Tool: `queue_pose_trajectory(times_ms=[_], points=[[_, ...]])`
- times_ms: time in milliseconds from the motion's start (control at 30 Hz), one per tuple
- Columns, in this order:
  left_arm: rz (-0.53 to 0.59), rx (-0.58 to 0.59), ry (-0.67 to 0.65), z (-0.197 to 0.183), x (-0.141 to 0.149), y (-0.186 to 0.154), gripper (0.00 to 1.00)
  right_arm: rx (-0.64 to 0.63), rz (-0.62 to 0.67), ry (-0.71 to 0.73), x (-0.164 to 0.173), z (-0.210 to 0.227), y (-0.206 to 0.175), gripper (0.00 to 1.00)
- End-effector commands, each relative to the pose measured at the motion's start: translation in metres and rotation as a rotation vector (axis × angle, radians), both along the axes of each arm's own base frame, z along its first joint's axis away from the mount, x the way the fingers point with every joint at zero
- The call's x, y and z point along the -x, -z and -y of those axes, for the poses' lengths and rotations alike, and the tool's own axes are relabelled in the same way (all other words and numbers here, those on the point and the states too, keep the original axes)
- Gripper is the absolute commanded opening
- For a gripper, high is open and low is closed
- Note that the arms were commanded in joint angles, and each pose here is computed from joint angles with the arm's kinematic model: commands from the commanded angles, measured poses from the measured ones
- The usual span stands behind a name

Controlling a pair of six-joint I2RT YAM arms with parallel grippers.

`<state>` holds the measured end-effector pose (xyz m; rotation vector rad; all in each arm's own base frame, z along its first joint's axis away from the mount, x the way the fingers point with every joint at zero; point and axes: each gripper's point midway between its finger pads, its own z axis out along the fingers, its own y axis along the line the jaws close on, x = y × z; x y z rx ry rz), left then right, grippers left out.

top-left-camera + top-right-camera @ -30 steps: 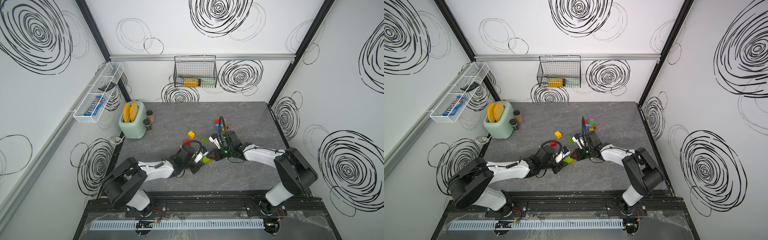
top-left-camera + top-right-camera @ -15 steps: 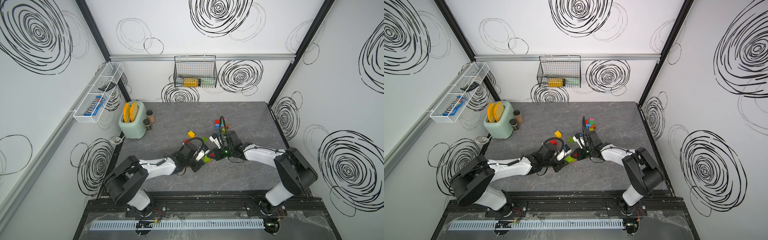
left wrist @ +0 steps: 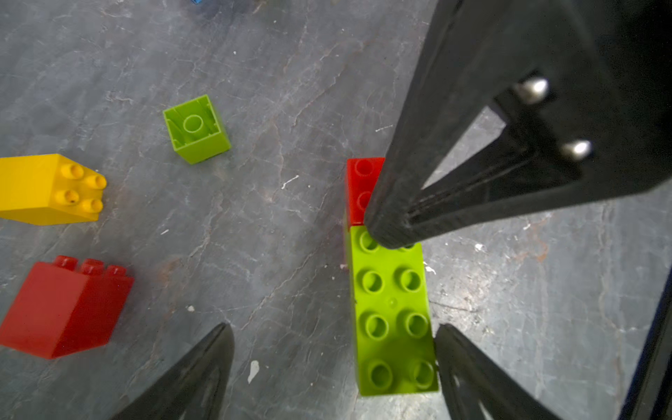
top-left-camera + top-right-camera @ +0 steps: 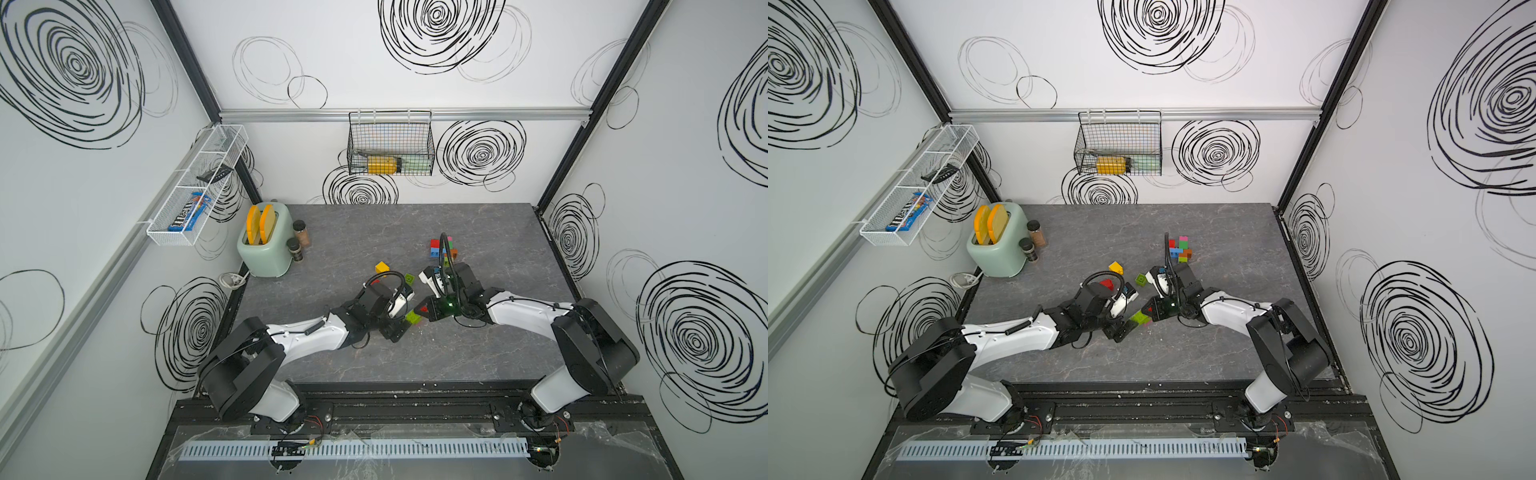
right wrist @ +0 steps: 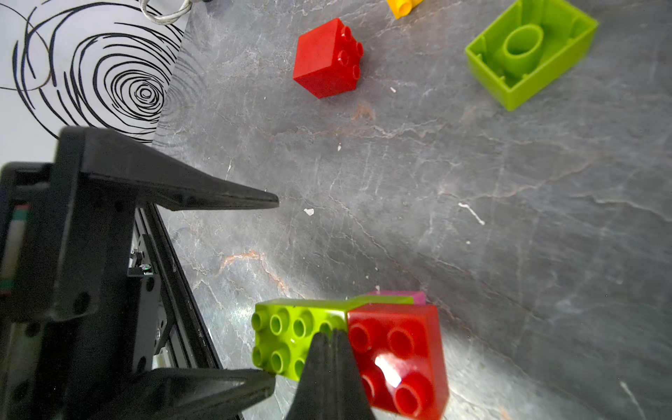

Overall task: Assemble the number 4 with lego
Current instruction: Assemble the lego brick with the lego brick.

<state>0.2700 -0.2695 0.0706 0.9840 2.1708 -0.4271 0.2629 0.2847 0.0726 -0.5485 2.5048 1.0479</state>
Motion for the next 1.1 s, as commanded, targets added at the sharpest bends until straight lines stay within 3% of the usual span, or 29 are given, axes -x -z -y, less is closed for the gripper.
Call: queue_pose_trajectory(times_ms=[0,133,267,367,433,567,767,900,1067], points=[[0.058,-0.042,-0.01,-0.003,-0.008,-0.006,0.9,0.163,-0.108,0.074,0.019,0.026,0.039,0.0],[0.049,-0.024,-0.013,0.001,-0.009,-0.009,0.9,0.131,-0.078,0.066,0.014,0.016,0.021,0.02],[0.083,0.139,-0.082,0.0,-0.021,-0.047,0.98,0.102,-0.034,0.077,0.004,0.007,0.001,0.06],[0.126,0.243,-0.204,-0.018,-0.037,-0.077,0.96,0.083,-0.021,0.079,-0.001,0.002,-0.008,0.08],[0.138,0.254,-0.309,-0.038,-0.05,-0.087,0.96,0.074,-0.017,0.076,-0.002,0.0,-0.011,0.1],[0.092,0.256,-0.494,-0.078,-0.073,-0.085,0.96,0.059,-0.002,0.076,-0.006,-0.005,-0.019,0.12],[0.046,0.277,-0.618,-0.102,-0.087,-0.077,0.96,0.025,0.023,0.07,-0.011,-0.011,-0.035,0.17],[0.064,0.289,-0.566,-0.096,-0.09,-0.07,0.96,-0.007,0.049,0.058,-0.014,-0.016,-0.049,0.24],[-0.143,0.423,-0.574,-0.1,-0.107,-0.05,0.96,-0.029,0.102,0.068,-0.018,-0.015,-0.068,0.32]])
